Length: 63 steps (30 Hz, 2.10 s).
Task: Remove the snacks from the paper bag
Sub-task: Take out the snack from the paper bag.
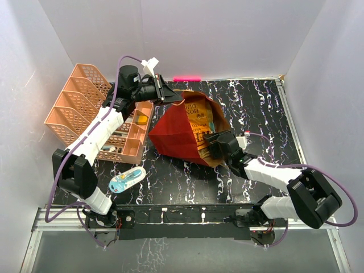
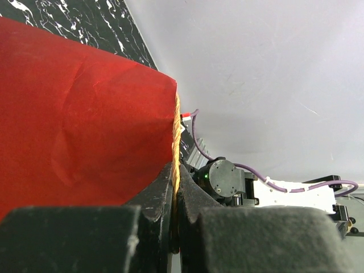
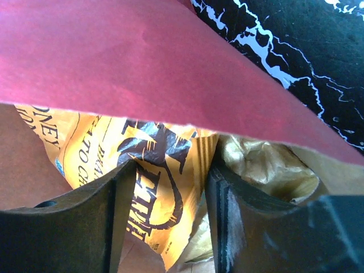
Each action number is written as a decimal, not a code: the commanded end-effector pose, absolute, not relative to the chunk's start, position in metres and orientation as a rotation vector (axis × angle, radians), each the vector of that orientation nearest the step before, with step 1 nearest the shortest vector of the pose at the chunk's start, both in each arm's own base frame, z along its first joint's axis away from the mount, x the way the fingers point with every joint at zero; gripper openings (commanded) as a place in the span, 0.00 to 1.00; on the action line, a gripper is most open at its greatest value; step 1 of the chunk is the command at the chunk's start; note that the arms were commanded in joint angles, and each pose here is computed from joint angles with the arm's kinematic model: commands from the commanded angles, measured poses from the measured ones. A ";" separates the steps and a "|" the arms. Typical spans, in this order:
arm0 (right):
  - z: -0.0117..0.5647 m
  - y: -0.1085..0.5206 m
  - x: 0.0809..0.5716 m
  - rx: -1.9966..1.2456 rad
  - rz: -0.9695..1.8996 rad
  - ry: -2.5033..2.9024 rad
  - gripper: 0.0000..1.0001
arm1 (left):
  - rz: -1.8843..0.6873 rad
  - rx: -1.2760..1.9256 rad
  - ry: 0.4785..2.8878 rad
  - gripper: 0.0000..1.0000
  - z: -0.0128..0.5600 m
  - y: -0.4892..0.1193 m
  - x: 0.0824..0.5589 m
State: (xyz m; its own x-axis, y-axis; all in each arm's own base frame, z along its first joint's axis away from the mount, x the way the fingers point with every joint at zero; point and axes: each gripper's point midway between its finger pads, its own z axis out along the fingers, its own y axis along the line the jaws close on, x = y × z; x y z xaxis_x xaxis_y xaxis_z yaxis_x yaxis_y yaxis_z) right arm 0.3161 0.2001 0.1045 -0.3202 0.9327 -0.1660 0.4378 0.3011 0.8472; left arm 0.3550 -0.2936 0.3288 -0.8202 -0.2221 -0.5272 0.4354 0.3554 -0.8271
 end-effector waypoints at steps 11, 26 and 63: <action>0.198 0.221 0.339 0.991 1.143 1.699 0.16 | -1.439 0.210 1.990 0.00 0.356 -0.278 0.361; 0.343 0.218 0.324 0.704 1.199 1.558 0.07 | -1.344 0.226 1.983 0.00 0.359 -0.267 0.367; 0.535 0.068 0.374 0.598 0.290 1.294 0.07 | -1.272 0.186 2.008 0.00 0.352 -0.250 0.378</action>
State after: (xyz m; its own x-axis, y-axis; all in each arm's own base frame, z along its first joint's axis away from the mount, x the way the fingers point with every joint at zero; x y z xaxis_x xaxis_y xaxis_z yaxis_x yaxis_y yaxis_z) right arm 0.3465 0.0969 0.5203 0.1816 0.5398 -0.8220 0.0838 0.8243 0.5598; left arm 0.3841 -0.2536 0.3275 -0.7465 -0.2502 -0.6165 0.4360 0.5161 -0.7373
